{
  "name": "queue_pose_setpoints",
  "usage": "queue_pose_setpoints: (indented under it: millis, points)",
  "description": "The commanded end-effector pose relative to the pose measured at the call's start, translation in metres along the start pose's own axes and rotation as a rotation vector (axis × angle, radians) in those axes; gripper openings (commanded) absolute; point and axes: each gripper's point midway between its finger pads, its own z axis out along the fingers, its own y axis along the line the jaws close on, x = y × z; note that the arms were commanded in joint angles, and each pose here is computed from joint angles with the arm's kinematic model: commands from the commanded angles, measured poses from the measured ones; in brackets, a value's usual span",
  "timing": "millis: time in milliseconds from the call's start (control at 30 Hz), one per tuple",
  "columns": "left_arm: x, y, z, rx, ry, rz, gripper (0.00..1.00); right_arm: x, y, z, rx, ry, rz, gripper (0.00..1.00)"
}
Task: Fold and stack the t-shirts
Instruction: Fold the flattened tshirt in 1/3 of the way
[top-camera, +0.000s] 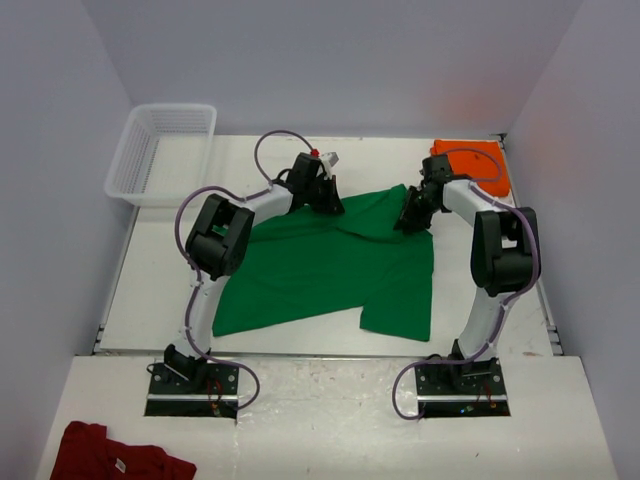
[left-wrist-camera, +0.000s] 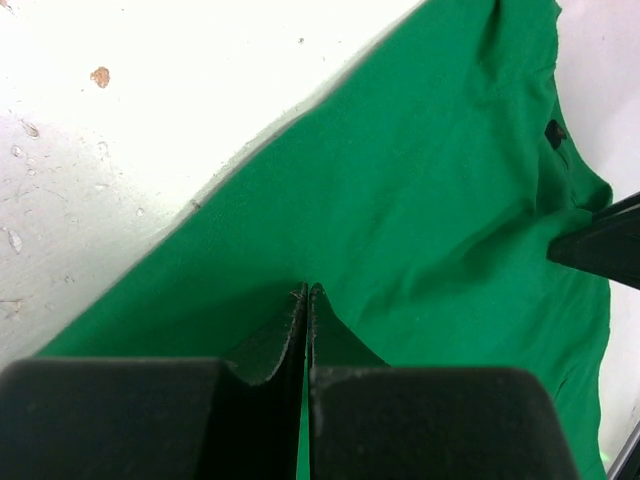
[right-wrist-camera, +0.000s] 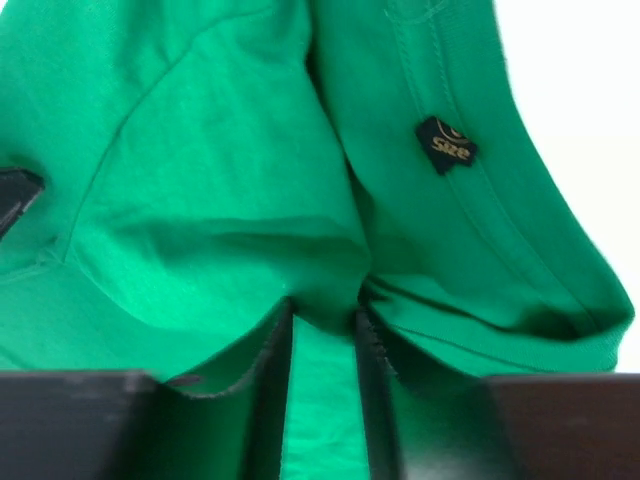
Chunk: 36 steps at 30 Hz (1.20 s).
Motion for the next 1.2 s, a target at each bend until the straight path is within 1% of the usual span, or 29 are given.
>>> queue_pose_setpoints:
  millis: [0, 33, 100, 233, 300, 400, 433, 600, 700, 767, 900, 933, 1100, 1167]
  points:
    - [-0.009, -0.011, -0.003, 0.040, -0.001, 0.044, 0.00, -0.011, 0.015, -0.008, -0.056, -0.015, 0.004, 0.24]
    - [-0.008, -0.010, -0.002, 0.040, 0.006, 0.045, 0.00, -0.014, 0.019, -0.008, -0.071, -0.027, -0.001, 0.12]
    - [-0.006, -0.008, -0.001, 0.036, 0.018, 0.056, 0.00, -0.020, 0.026, -0.012, -0.100, -0.046, -0.010, 0.00]
    - [-0.004, -0.010, -0.007, 0.042, 0.024, 0.079, 0.00, -0.034, 0.045, -0.023, -0.168, -0.080, -0.043, 0.00]
    - [0.002, -0.012, -0.011, 0.048, 0.035, 0.085, 0.00, -0.036, 0.054, -0.028, -0.206, -0.071, -0.051, 0.00]
    - [0.002, -0.021, -0.025, 0.060, 0.029, 0.108, 0.00, -0.044, 0.067, -0.035, -0.248, -0.077, -0.061, 0.00]
    - [-0.004, -0.029, -0.034, 0.067, 0.011, 0.119, 0.00, -0.048, 0.074, -0.039, -0.273, -0.082, -0.069, 0.00]
    - [-0.003, -0.040, -0.056, 0.055, -0.008, 0.128, 0.01, -0.055, 0.087, -0.038, -0.322, -0.059, -0.066, 0.00]
    - [-0.002, -0.058, -0.065, 0.078, -0.009, 0.158, 0.01, -0.062, 0.093, -0.035, -0.339, -0.048, -0.063, 0.00]
    - [0.000, -0.066, -0.066, 0.100, 0.002, 0.173, 0.01, -0.071, 0.100, -0.036, -0.356, -0.056, -0.065, 0.00]
    - [0.012, -0.079, -0.059, 0.135, 0.040, 0.202, 0.00, -0.081, 0.102, -0.021, -0.351, -0.037, -0.048, 0.00]
    - [0.012, -0.082, -0.057, 0.140, 0.042, 0.209, 0.00, -0.087, 0.106, -0.023, -0.357, -0.052, -0.051, 0.00]
    - [0.028, -0.086, -0.044, 0.135, 0.085, 0.230, 0.03, -0.097, 0.111, -0.012, -0.382, -0.034, -0.035, 0.00]
    - [0.033, -0.086, -0.038, 0.106, 0.093, 0.247, 0.04, -0.105, 0.117, -0.010, -0.399, -0.039, -0.041, 0.00]
